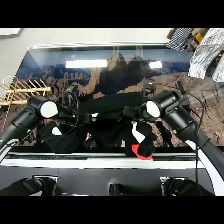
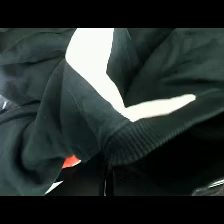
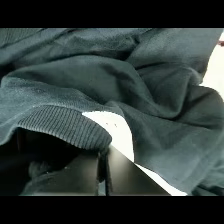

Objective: Fold the clothes and pants, and hang the long-sleeved shirts on hangers.

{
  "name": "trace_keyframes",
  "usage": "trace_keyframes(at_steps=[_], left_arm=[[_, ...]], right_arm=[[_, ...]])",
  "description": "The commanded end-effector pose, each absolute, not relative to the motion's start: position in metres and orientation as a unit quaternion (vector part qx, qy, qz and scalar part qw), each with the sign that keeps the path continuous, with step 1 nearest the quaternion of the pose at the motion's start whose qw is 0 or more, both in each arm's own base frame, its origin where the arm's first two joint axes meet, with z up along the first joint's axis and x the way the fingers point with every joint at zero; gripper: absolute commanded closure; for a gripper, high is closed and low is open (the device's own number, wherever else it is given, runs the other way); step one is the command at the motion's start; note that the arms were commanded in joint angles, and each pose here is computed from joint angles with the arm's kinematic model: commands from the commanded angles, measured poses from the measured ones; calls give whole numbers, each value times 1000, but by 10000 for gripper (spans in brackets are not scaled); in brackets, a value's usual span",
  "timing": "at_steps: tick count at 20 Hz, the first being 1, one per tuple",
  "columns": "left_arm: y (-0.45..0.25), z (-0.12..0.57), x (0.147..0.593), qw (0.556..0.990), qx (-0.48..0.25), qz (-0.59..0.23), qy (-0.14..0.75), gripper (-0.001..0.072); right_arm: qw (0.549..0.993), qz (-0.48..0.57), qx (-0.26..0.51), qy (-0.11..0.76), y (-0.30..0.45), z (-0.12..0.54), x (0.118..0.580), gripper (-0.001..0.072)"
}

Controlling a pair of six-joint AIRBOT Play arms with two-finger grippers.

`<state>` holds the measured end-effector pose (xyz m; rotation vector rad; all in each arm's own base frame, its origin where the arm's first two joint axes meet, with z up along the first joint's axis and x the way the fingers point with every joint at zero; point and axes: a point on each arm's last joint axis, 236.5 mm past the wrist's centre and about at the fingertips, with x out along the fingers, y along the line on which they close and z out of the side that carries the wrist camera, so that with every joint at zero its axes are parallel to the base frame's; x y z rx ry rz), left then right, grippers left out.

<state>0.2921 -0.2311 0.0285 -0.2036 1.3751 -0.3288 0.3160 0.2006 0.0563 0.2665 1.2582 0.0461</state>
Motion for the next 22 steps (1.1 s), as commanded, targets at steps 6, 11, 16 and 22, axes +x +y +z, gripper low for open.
trace_keyframes(at_steps=[6, 11, 16, 22], left_arm=[[-160, 47, 315, 776, -119, -92, 613, 83], [29, 90, 318, 836, -102, 49, 537, 92], [140, 92, 294, 830, -153, 172, 508, 93], [277, 74, 286, 799, -305, 298, 424, 92]], right_arm=[[783, 34, 150, 603, 215, 47, 307, 673], [779, 52, 141, 609, 219, 47, 303, 672], [772, 52, 138, 619, 218, 46, 298, 672], [769, 51, 135, 622, 217, 45, 296, 672]])
